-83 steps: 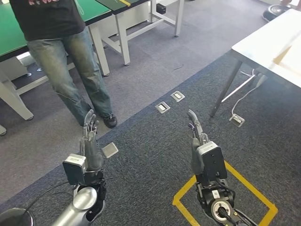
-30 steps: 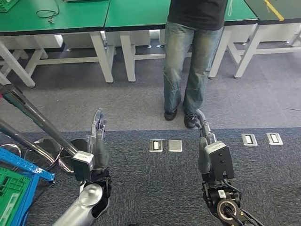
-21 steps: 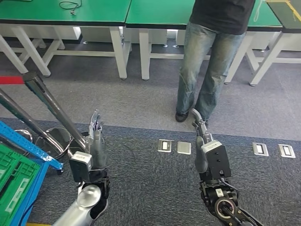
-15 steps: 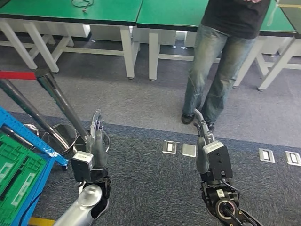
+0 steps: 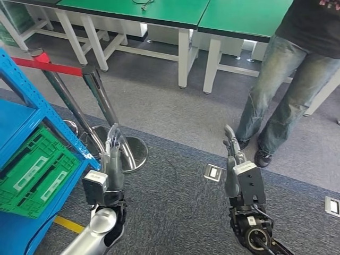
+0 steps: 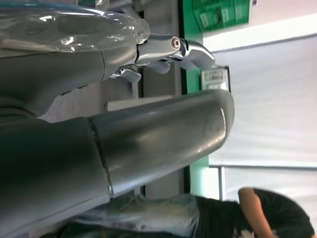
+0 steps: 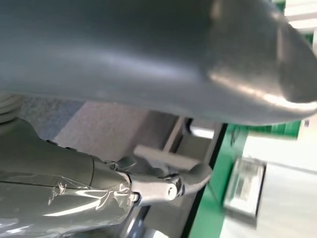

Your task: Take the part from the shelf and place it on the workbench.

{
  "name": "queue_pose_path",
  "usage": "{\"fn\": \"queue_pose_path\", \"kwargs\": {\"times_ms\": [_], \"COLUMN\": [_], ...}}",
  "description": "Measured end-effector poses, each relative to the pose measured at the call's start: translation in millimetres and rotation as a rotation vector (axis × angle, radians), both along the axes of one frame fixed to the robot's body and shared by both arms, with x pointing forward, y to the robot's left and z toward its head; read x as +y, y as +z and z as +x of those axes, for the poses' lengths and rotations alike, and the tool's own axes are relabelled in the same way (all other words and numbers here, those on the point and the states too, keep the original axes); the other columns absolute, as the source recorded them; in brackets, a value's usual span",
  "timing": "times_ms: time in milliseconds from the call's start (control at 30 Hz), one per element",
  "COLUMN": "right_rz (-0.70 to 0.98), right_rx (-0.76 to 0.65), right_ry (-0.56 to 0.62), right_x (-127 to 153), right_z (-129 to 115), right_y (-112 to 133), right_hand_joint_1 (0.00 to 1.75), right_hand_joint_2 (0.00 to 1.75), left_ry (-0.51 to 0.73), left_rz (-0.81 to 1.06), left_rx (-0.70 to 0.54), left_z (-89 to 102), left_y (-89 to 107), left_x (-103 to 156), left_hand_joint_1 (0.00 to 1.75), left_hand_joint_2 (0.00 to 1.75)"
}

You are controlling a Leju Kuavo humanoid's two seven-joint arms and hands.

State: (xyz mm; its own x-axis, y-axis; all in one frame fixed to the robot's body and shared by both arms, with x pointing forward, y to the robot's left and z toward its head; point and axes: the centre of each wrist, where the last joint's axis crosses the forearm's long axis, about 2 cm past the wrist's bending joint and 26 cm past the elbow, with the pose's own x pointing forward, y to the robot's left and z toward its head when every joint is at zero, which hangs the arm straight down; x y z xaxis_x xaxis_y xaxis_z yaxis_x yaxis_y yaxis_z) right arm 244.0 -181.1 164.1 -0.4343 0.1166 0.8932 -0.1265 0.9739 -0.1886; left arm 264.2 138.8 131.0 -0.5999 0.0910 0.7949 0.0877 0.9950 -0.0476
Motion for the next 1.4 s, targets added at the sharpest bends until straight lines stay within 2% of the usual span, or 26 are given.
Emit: {"fn": "queue_pose_path", "kwargs": {"times_ms": [500, 767, 1400], "right_rz": [-0.002, 0.002, 0.022], "right_rx": [0.001, 0.023, 0.031], "right_ry": [0.033, 0.097, 0.104], "right_x": [1.3, 15.9, 32.5], "right_z": [0.9, 0.1, 0.2], "right_y": [0.4, -3.0, -8.1], "right_hand_joint_1": [0.00, 0.00, 0.00], "right_hand_joint_2": [0.00, 0.00, 0.00], "left_ry": [0.023, 0.033, 0.039], "left_rz": [-0.002, 0.000, 0.010], "left_rx": [0.007, 0.021, 0.015], "left_z": [-1.3, -1.7, 0.4], "left_y": [-1.7, -2.5, -1.4], "left_x": [1.4, 4.2, 13.8], "left_hand_joint_1": [0.00, 0.00, 0.00], "left_hand_joint_2": [0.00, 0.00, 0.00]}}
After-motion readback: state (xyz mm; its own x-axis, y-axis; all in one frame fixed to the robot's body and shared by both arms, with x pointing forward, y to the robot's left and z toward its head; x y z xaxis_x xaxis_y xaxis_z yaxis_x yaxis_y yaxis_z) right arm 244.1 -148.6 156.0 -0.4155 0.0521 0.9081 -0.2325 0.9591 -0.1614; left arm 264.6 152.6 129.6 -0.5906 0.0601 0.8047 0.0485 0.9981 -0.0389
